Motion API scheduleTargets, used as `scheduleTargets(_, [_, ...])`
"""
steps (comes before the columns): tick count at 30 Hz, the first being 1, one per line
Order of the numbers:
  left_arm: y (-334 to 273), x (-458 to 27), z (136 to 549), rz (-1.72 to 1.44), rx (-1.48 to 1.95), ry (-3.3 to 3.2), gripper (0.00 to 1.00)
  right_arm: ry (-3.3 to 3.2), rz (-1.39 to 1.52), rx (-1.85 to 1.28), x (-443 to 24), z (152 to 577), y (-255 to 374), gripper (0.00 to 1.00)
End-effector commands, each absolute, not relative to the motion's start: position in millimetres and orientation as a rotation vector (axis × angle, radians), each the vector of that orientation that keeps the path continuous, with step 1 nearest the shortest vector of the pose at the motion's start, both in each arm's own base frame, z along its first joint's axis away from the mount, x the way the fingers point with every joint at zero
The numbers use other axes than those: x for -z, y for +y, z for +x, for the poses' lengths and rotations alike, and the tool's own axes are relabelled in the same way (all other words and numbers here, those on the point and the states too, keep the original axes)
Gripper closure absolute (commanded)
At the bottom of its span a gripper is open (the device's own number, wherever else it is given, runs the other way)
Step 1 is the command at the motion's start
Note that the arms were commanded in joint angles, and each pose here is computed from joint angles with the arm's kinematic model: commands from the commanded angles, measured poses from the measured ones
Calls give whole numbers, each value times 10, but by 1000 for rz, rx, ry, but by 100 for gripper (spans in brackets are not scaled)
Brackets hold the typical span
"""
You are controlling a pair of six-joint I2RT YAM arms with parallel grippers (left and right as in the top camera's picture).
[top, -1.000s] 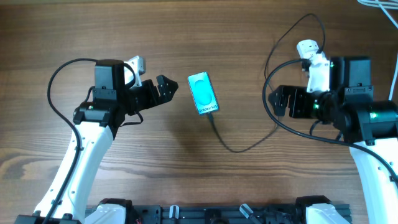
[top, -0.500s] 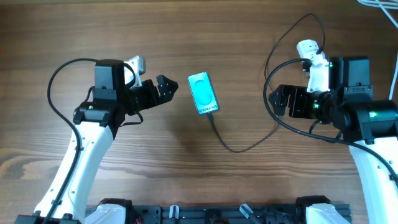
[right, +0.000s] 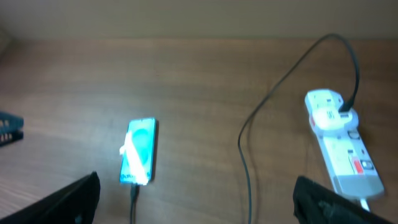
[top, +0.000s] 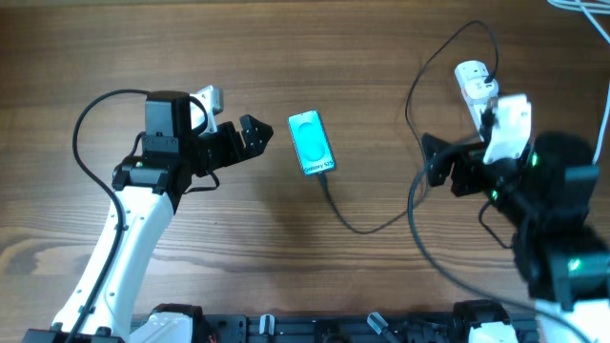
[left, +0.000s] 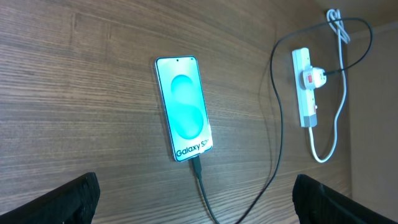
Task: Plug charger to phone and switch on socket
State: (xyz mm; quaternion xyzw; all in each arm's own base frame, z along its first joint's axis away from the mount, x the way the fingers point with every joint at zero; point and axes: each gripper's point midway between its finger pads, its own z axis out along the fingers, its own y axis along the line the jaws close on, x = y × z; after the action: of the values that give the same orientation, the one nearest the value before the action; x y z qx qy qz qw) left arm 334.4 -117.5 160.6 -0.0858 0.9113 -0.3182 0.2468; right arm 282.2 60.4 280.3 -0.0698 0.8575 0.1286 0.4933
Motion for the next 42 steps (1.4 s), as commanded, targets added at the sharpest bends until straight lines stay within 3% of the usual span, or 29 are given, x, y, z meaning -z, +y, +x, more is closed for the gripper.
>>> scheduleTargets(1, [-1171,-1642,3337,-236,864,2473,0,1955,-210,-307,-2668,2657,623,0])
scheduleTargets(14, [-1171,-1642,3337,-236,864,2473,0,1541,-243,-376,-2347,2152,704,0])
scheduleTargets(25, [-1170,-1642,3337,-237,864,2473,0,1530,-137,-482,-1875,2334,712,0])
scheduleTargets(42, [-1171,-1642,3337,-236,864,2473,0,1562,-123,-486,-1808,2339,706,0])
